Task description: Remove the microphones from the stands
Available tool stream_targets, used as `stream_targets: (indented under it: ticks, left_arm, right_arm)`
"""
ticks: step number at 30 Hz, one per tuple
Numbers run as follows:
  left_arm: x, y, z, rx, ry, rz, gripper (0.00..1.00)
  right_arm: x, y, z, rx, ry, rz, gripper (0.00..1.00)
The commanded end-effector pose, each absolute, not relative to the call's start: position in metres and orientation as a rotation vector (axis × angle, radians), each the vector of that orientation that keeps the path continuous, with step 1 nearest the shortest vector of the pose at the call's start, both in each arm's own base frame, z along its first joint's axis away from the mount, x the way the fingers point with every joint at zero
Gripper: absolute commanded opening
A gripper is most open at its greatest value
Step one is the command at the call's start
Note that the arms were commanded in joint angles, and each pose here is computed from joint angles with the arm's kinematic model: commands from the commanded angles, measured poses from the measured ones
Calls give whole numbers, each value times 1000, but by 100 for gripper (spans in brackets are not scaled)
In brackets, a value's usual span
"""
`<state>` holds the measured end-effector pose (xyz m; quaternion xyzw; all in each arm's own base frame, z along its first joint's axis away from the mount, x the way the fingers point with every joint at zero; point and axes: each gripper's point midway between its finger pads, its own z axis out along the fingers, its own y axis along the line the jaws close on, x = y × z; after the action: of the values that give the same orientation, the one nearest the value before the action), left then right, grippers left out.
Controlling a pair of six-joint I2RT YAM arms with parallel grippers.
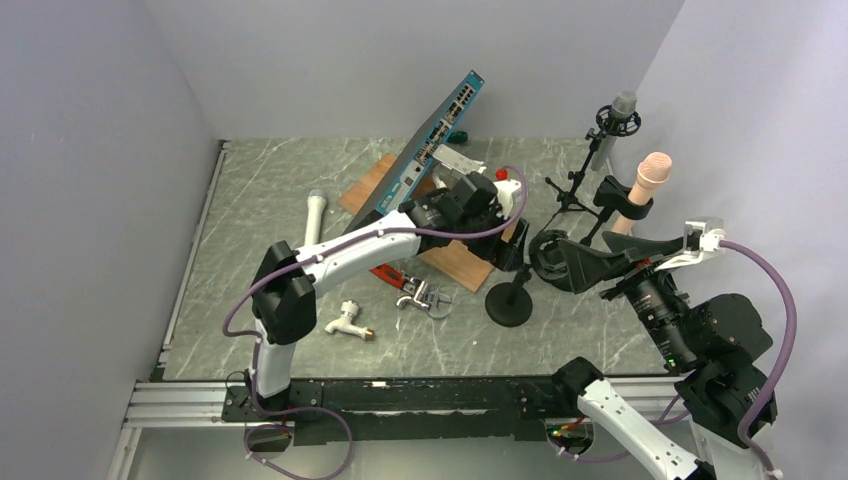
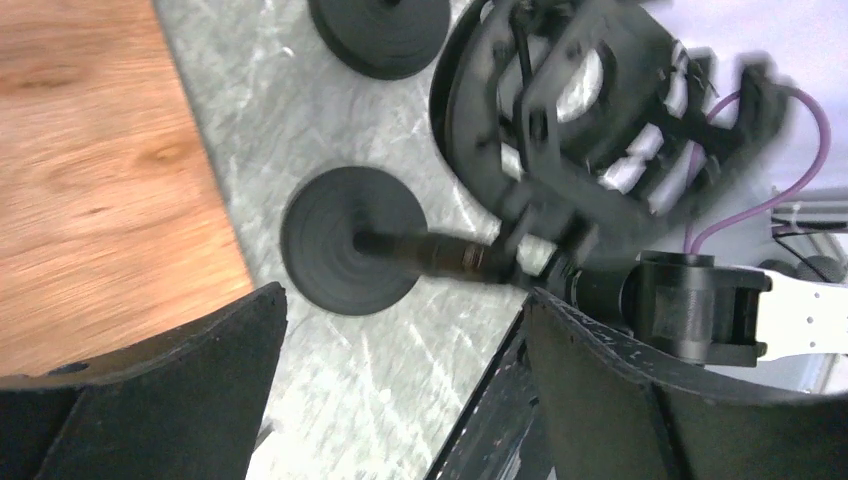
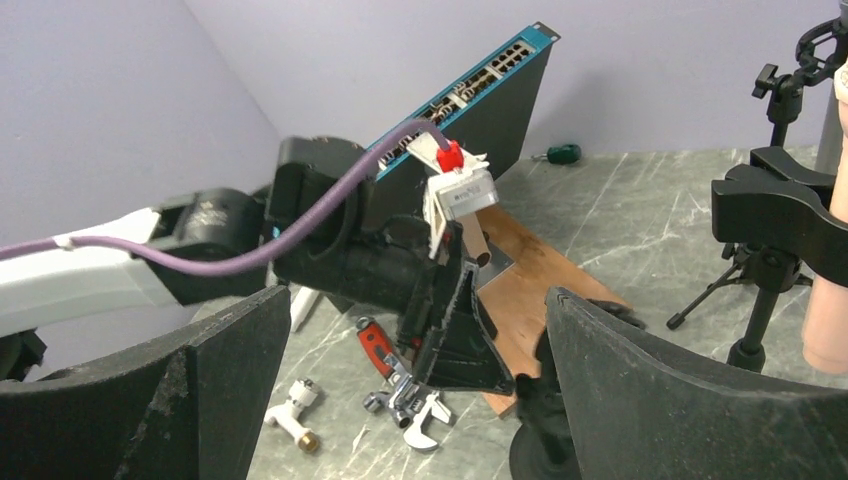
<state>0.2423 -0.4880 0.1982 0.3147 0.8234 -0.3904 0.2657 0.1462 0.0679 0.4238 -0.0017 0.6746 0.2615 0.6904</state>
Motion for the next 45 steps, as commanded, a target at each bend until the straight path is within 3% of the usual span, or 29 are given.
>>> stream_targets:
  ticks: [1, 6, 12, 19, 25, 33, 40, 45]
  left_arm:
    - [248, -454, 272, 940, 2107, -902, 95]
    - [236, -416, 377, 946, 1864, -879, 99]
    - [224, -343, 426, 873, 1691, -723, 99]
    - [215, -256, 443, 734, 1516, -514, 99]
    - [213, -214, 416, 685, 1470, -388, 99]
    - [198, -201, 402, 679, 1466, -426, 100]
    - [182, -208, 407, 687, 1428, -551, 99]
    - [172, -215, 411, 719, 1393, -623, 99]
  right_arm:
    - [153, 70, 424, 7, 1518, 577, 100]
    - [159, 68, 418, 15, 1546, 538, 100]
    - [168, 56, 412, 43, 1591, 433, 100]
    - [175, -12, 410, 309, 1656, 56, 99]
    - [172, -55, 425, 479, 1626, -203, 100]
    - [195, -67, 430, 508, 1626, -525, 100]
    - [227, -54, 431, 443, 1624, -584, 99]
    - [255, -79, 410, 496, 1705, -624, 99]
